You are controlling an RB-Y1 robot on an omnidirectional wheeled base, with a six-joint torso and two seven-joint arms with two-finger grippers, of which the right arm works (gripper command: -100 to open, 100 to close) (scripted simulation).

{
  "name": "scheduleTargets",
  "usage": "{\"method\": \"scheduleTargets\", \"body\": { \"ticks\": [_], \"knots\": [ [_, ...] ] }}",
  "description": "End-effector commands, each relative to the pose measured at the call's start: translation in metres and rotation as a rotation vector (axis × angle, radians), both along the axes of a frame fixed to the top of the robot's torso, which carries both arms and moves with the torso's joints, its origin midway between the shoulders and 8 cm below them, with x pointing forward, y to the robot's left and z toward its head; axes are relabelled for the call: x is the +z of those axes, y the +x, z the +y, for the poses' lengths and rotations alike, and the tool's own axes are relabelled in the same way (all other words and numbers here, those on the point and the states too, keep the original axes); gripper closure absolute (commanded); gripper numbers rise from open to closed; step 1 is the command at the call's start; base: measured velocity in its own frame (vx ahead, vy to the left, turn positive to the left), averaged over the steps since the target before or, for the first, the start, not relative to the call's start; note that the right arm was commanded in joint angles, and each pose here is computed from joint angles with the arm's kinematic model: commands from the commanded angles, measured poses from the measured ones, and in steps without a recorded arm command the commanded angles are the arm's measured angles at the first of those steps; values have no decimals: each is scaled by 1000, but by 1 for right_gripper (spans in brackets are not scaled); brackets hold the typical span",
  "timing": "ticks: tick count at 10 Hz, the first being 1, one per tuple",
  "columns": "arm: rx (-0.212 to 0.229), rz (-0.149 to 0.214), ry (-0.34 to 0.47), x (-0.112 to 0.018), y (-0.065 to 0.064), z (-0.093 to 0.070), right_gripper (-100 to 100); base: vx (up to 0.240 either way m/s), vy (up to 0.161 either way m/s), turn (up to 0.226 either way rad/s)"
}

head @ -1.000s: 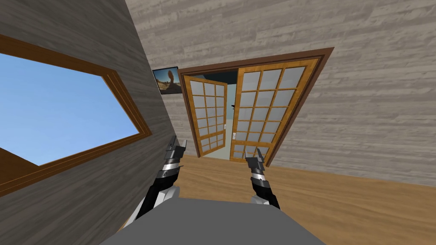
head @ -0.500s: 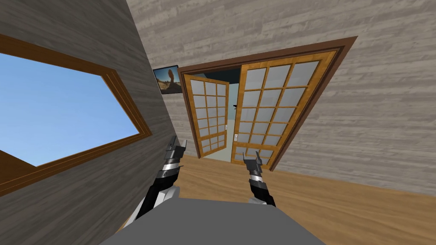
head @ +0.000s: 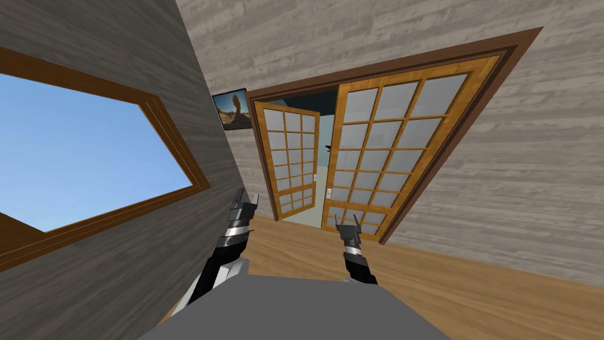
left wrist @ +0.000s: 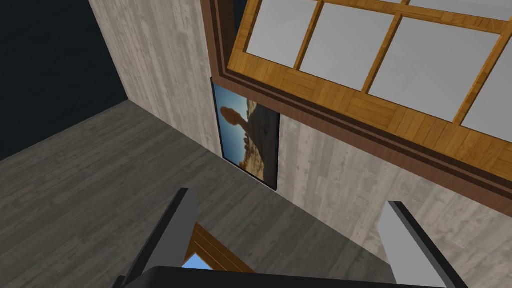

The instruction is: Push the door open

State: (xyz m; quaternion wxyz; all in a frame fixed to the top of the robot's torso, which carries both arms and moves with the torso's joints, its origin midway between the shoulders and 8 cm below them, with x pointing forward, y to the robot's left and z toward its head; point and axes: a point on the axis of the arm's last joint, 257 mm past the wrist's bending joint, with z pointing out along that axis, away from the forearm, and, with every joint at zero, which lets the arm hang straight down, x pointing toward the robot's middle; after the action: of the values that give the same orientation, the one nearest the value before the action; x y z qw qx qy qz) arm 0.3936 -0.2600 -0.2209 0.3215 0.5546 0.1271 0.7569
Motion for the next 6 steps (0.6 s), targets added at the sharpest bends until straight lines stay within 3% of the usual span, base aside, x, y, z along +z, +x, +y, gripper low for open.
{"method": "scheduleTargets", "body": {
  "ticks": [1, 6],
  "knots": [
    [11, 14, 53, -14, -1, -2, -100, 87, -29, 64],
    [33, 58, 203, -50, -3, -4, -100, 98, -30, 61]
  ]
}}
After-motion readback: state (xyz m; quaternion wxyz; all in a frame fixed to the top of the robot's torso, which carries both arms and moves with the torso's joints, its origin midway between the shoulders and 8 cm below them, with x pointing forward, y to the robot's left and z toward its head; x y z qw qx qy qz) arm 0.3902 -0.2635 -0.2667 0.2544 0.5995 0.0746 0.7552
